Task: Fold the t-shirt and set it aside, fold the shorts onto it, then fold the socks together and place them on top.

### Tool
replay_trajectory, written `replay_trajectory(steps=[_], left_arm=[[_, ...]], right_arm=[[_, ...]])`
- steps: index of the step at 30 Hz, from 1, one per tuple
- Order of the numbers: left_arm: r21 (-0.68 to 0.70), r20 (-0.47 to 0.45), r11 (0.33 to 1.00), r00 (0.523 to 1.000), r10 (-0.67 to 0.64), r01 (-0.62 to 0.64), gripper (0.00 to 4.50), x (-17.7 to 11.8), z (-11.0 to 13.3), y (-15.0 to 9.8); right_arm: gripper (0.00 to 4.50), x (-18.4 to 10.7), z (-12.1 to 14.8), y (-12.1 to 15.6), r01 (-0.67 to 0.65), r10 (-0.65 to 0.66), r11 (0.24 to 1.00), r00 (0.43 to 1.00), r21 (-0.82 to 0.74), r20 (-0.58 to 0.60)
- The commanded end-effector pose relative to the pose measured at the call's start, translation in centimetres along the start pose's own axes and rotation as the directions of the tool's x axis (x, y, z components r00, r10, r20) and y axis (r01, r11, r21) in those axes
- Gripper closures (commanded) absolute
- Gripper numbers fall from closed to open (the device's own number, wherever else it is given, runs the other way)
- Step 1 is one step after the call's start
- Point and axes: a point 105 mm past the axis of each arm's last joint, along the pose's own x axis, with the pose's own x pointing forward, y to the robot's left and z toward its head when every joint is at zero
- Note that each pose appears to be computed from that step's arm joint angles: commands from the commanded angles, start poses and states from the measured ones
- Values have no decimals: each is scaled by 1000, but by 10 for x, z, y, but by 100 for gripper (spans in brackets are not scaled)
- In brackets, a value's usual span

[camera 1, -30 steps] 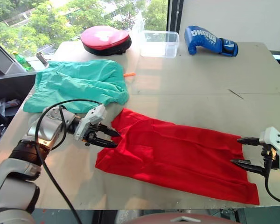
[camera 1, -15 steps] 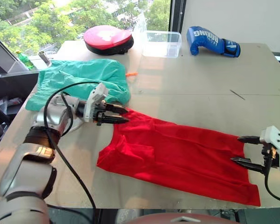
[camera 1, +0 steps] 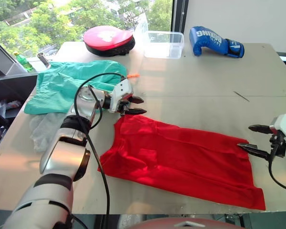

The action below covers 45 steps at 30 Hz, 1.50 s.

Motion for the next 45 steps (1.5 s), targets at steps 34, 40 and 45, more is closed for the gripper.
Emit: replay_trajectory(steps=[34, 40, 45], left_arm=[[44, -162, 990, 979, -123, 131, 341, -22, -5, 1], [86, -223, 990, 970, -95, 116, 310, -18, -14, 1], [65, -306, 980, 939, -160, 188, 310, -18, -29, -8]], right_arm=[[450, 38, -12, -1, -112, 105, 993, 983, -39, -153], [450, 38, -12, -1, -107, 99, 993, 983, -44, -156], [450, 38, -12, -3, -105, 95, 993, 983, -54, -158]])
